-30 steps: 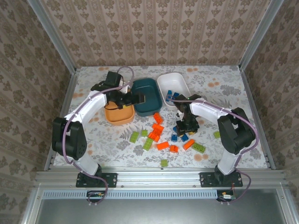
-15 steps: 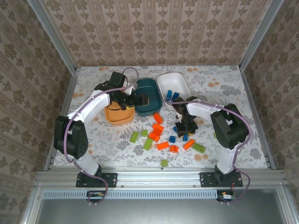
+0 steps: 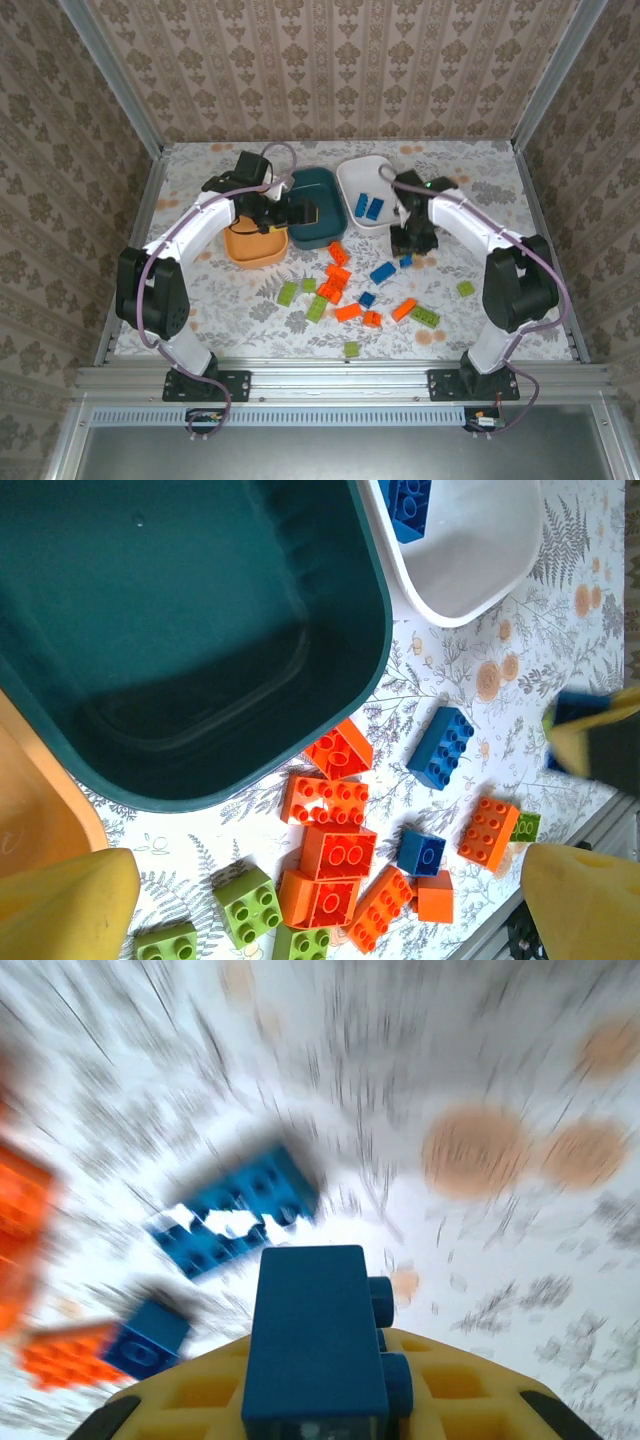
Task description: Sort the legos into containers by color
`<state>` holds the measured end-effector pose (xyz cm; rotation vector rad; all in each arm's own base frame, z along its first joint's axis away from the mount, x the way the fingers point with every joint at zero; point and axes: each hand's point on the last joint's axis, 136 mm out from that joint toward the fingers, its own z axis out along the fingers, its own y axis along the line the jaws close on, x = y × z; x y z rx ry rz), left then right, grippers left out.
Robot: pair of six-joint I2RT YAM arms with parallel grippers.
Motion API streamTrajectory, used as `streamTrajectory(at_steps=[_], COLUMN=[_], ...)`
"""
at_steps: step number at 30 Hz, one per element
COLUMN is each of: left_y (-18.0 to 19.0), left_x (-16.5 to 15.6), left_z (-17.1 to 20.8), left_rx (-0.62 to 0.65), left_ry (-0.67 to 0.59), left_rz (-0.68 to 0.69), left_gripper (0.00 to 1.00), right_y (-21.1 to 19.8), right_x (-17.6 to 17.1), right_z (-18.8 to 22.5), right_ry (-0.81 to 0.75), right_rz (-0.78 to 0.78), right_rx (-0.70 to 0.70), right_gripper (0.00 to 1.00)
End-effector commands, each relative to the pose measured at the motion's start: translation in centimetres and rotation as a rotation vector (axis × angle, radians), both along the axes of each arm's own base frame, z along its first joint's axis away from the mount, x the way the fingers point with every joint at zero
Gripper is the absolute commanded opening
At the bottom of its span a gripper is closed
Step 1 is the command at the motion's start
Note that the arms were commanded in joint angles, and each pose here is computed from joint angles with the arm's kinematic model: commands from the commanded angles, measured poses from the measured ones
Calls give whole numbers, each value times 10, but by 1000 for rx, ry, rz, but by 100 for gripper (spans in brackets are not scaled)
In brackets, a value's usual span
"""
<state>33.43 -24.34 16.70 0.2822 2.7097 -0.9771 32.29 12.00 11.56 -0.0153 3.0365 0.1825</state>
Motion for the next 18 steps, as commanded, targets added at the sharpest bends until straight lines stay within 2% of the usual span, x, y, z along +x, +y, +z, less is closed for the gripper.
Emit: streamTrajectory(at_steps=[1, 6, 11, 18], left_y=[-1, 10, 38, 72], left_x=[9, 4, -10, -41], left_z=[10, 12, 9, 3], left_rx=[-1, 55, 180, 254], left_ry=[-39, -64, -98, -121], left_rz=[-4, 0, 20, 47], left_gripper=[100, 100, 100, 100], right_y=[13, 40, 45, 36], right_x=[33, 100, 163, 213], right_z=[37, 31, 7, -24], right_ry=[-53, -59, -99, -125], right_rz=[-75, -171, -237, -359], right_rx=[94, 179, 151, 115], right_gripper=[21, 20, 20, 21])
